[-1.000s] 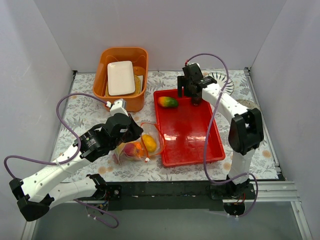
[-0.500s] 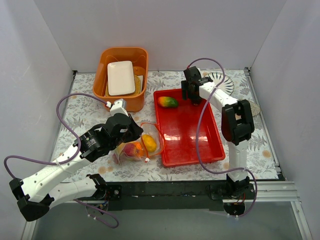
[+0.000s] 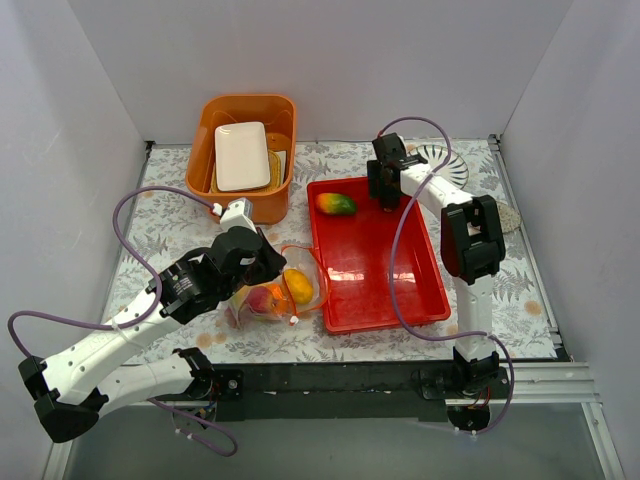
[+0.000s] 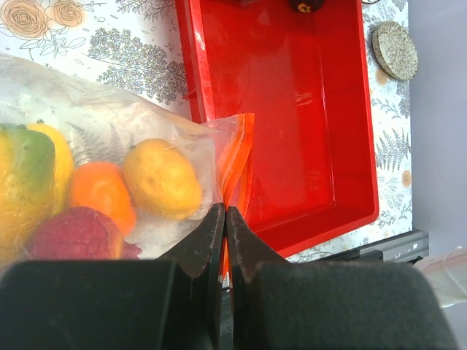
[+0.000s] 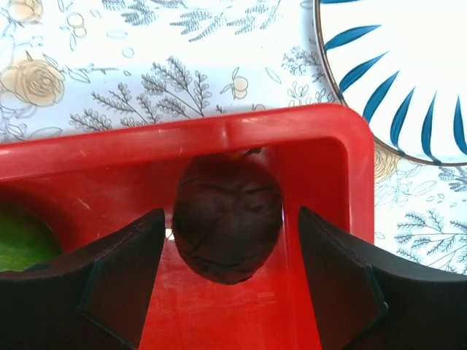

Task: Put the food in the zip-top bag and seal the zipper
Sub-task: Pick up the fake fruit from the bin.

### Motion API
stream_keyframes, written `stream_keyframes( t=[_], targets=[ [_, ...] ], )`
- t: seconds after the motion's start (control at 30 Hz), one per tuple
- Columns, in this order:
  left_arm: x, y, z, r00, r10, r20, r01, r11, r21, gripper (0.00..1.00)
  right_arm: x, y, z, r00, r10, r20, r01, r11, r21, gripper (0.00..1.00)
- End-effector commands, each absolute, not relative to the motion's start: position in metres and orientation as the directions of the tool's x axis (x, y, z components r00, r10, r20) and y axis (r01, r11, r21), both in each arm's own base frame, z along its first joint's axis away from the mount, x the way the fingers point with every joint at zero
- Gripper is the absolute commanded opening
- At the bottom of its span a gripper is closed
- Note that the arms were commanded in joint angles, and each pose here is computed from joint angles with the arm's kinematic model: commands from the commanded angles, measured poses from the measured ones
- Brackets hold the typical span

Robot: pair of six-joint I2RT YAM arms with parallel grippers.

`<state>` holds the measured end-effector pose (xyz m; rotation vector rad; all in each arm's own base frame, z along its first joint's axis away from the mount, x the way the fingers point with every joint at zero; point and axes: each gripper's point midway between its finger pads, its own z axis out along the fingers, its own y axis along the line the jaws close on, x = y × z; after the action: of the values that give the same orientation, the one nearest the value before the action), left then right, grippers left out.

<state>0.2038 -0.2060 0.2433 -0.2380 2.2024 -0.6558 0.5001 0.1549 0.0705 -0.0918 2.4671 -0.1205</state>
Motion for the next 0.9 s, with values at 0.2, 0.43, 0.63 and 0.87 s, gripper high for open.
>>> stream_keyframes(
  t=[0.2,0.43,0.63,0.87],
  targets=[
    [0.203,-0.206,0.244,-0.656,-0.371,-0.657,0.049,0.848,-0.528,0.0,0.498,0.161,0.066,-0.772,-0.12,-0.625,-0.081,0.993,-0.091,0.69],
    [0.2,-0.203,0.244,-0.658,-0.38,-0.651,0.044,0.843,-0.536,0.0,0.484,0.164,0.056,-0.795,-0.121,-0.594,-0.108,0.992,-0.058,0.46],
    [0.198,-0.198,0.241,-0.654,-0.388,-0.649,0.034,0.843,-0.537,0.0,0.456,0.168,0.061,-0.799,-0.105,-0.593,-0.135,0.991,0.005,0.39],
    [0.198,-0.194,0.243,-0.649,-0.386,-0.655,0.022,0.852,-0.523,0.0,0.413,0.171,0.06,-0.807,-0.091,-0.583,-0.164,0.984,0.073,0.38]
  ],
)
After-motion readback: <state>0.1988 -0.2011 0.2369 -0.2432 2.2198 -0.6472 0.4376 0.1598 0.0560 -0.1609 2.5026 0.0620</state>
